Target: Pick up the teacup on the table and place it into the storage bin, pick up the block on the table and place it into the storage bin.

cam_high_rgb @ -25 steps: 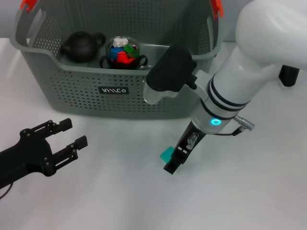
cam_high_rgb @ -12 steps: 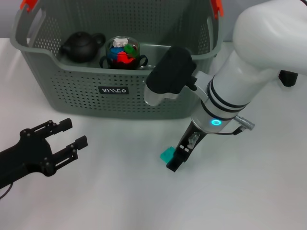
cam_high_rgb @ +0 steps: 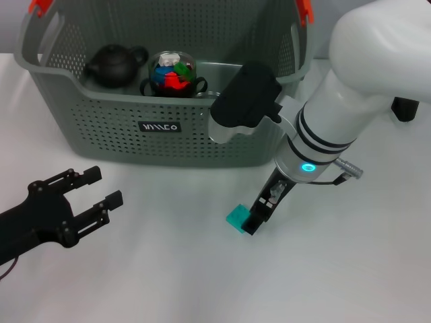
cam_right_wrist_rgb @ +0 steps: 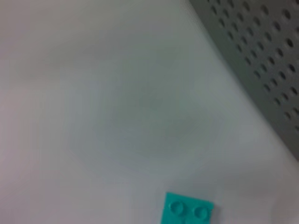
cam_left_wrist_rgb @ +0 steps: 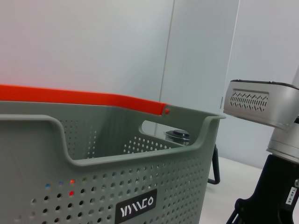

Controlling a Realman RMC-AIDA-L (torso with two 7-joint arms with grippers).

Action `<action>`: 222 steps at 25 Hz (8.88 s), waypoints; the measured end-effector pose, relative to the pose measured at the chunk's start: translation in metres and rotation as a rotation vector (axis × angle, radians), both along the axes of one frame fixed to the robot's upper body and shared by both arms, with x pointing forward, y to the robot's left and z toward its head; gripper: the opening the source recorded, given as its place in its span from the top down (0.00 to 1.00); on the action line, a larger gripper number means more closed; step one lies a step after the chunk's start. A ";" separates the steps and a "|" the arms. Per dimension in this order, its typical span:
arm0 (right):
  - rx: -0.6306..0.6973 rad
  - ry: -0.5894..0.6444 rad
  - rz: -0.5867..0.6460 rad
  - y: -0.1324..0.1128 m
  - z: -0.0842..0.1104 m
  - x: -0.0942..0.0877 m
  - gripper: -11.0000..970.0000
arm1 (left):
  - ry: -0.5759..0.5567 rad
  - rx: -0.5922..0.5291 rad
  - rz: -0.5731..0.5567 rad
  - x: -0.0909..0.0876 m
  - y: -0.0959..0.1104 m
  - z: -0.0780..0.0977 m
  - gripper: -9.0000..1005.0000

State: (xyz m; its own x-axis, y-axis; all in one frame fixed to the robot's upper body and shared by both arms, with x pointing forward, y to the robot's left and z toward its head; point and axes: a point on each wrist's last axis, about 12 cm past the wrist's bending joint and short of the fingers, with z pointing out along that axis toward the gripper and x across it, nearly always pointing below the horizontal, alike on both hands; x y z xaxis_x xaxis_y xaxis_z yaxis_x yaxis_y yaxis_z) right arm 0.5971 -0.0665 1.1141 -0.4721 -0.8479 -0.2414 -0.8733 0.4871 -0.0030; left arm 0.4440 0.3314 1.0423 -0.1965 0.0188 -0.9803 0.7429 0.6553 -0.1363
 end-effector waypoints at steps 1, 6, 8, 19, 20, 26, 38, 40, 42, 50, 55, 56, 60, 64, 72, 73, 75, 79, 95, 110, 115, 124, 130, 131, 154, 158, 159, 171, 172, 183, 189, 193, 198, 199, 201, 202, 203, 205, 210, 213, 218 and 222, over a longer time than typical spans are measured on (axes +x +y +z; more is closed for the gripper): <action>-0.002 0.000 -0.001 -0.001 0.000 0.000 0.15 | 0.000 0.000 0.000 0.000 0.000 0.000 0.39; 0.009 0.000 0.030 0.003 0.005 -0.004 0.17 | 0.000 0.000 0.000 0.000 0.000 0.000 0.39; 0.011 -0.001 0.047 0.006 0.005 -0.006 0.17 | 0.000 0.000 0.000 0.000 0.000 0.000 0.39; -0.015 0.000 0.084 0.010 0.000 -0.013 0.21 | 0.000 0.000 0.000 0.000 0.000 0.000 0.39; -0.014 0.001 0.082 0.010 0.000 -0.013 0.21 | -0.001 0.000 -0.001 0.000 0.000 0.000 0.39; 0.006 0.009 0.077 0.015 0.002 -0.014 0.28 | -0.001 0.000 -0.001 0.000 0.000 0.000 0.39; 0.010 0.023 -0.035 0.015 0.003 -0.011 0.34 | 0.000 -0.001 0.002 0.000 0.000 0.000 0.39; 0.011 0.022 -0.038 0.015 0.002 -0.011 0.34 | 0.000 -0.001 0.001 0.000 0.000 0.000 0.39; 0.009 0.020 -0.035 0.015 0.002 -0.011 0.34 | 0.000 0.000 0.001 0.000 0.000 0.000 0.39; -0.007 0.000 -0.001 0.017 -0.002 -0.014 0.34 | 0.000 0.000 0.001 0.000 0.000 0.000 0.39; 0.001 -0.013 0.000 0.018 -0.003 -0.013 0.34 | 0.000 0.000 0.001 0.000 0.000 0.000 0.39; 0.001 -0.014 0.000 0.018 -0.003 -0.013 0.34 | 0.000 0.000 0.002 0.000 0.000 0.000 0.39; 0.003 -0.016 0.000 0.019 -0.003 -0.012 0.34 | 0.000 0.000 0.002 0.000 0.000 0.000 0.39; 0.000 -0.017 0.003 0.019 -0.003 -0.013 0.34 | -0.001 0.000 0.001 0.000 0.000 0.000 0.39; -0.010 -0.013 0.004 0.018 -0.005 -0.013 0.42 | -0.001 0.001 0.001 0.000 0.001 0.000 0.39; -0.010 -0.013 0.004 0.018 -0.005 -0.013 0.44 | -0.001 0.001 0.001 0.000 0.001 0.000 0.39; -0.011 -0.013 0.005 0.018 -0.004 -0.013 0.47 | -0.001 0.001 0.001 0.000 0.001 0.000 0.39; -0.011 -0.012 0.006 0.018 -0.005 -0.013 0.54 | -0.001 0.001 0.002 0.000 0.001 0.000 0.39; -0.013 -0.006 0.005 0.017 -0.005 -0.014 0.54 | -0.001 0.001 0.002 0.000 0.001 0.000 0.39; 0.000 -0.005 0.007 0.017 0.000 -0.015 0.52 | -0.001 0.001 0.002 0.000 0.001 0.000 0.39; 0.083 -0.015 0.039 0.014 0.023 -0.022 0.51 | -0.001 0.000 0.006 0.000 0.001 0.000 0.39; 0.289 -0.049 -0.008 -0.051 0.086 -0.029 0.50 | -0.002 -0.002 0.014 -0.001 0.002 0.000 0.39; 0.539 0.017 0.120 -0.077 0.128 -0.044 0.49 | -0.008 -0.002 0.007 0.003 0.001 0.002 0.39; 0.584 0.020 0.141 -0.079 0.135 -0.045 0.49 | -0.008 -0.003 0.005 0.004 0.001 0.002 0.39; 0.422 -0.486 -0.101 -0.002 0.209 0.074 0.46 | -0.014 -0.010 -0.004 0.007 -0.002 0.003 0.38; 0.339 -0.488 -0.081 0.028 0.173 0.090 0.46 | -0.010 -0.010 0.000 0.006 -0.001 0.003 0.38; 0.321 -0.484 -0.079 0.032 0.165 0.092 0.46 | -0.009 -0.010 0.001 0.006 -0.001 0.003 0.38; 0.321 -0.484 -0.105 0.048 0.124 0.100 0.44 | -0.008 -0.007 0.004 0.007 -0.002 0.002 0.38; 0.322 -0.485 -0.107 0.048 0.122 0.100 0.44 | -0.008 -0.006 0.006 0.007 -0.002 0.002 0.38; 0.328 -0.475 -0.104 0.051 0.096 0.095 0.42 | -0.008 -0.007 0.006 0.008 -0.002 0.002 0.38; 0.329 -0.488 -0.087 0.054 0.093 0.094 0.42 | -0.008 -0.007 0.006 0.008 -0.003 0.001 0.38; 0.336 -0.507 -0.085 0.057 0.096 0.095 0.41 | -0.007 -0.007 0.007 0.007 -0.002 0.001 0.38; 0.347 -0.526 -0.089 0.059 0.099 0.096 0.40 | -0.005 -0.006 0.010 0.006 -0.002 0.001 0.38; 0.345 -0.525 -0.089 0.059 0.098 0.096 0.40 | -0.004 -0.006 0.010 0.006 -0.002 0.001 0.38; 0.341 -0.521 -0.088 0.059 0.097 0.096 0.40 | -0.004 -0.006 0.011 0.006 -0.002 0.001 0.38; 0.338 -0.517 -0.088 0.059 0.096 0.095 0.40 | -0.005 -0.006 0.011 0.006 -0.002 0.001 0.38; 0.335 -0.513 -0.088 0.058 0.096 0.095 0.40 | -0.005 -0.006 0.011 0.006 -0.002 0.001 0.38; 0.331 -0.507 -0.089 0.057 0.096 0.095 0.40 | -0.006 -0.006 0.010 0.007 -0.002 0.001 0.38; 0.326 -0.505 -0.086 0.058 0.097 0.095 0.39 | -0.005 -0.006 0.011 0.006 -0.002 0.001 0.38; 0.325 -0.508 -0.082 0.059 0.099 0.096 0.39 | -0.002 -0.006 0.015 0.005 -0.001 0.000 0.38; 0.330 -0.515 -0.078 0.060 0.102 0.096 0.38 | 0.001 -0.007 0.018 0.004 -0.001 -0.001 0.38; 0.352 -0.528 -0.067 0.058 0.106 0.096 0.38 | 0.000 -0.008 0.023 0.003 0.000 -0.001 0.38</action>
State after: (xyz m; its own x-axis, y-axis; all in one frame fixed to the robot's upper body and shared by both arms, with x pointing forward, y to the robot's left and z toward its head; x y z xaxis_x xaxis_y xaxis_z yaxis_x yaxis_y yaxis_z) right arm 0.6927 -0.0083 1.2200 -0.2628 -0.6481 -0.7147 -0.7657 0.5908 -0.2541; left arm 0.4474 0.3310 1.0415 -0.1972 0.0061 -0.9803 0.7278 0.6709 -0.1422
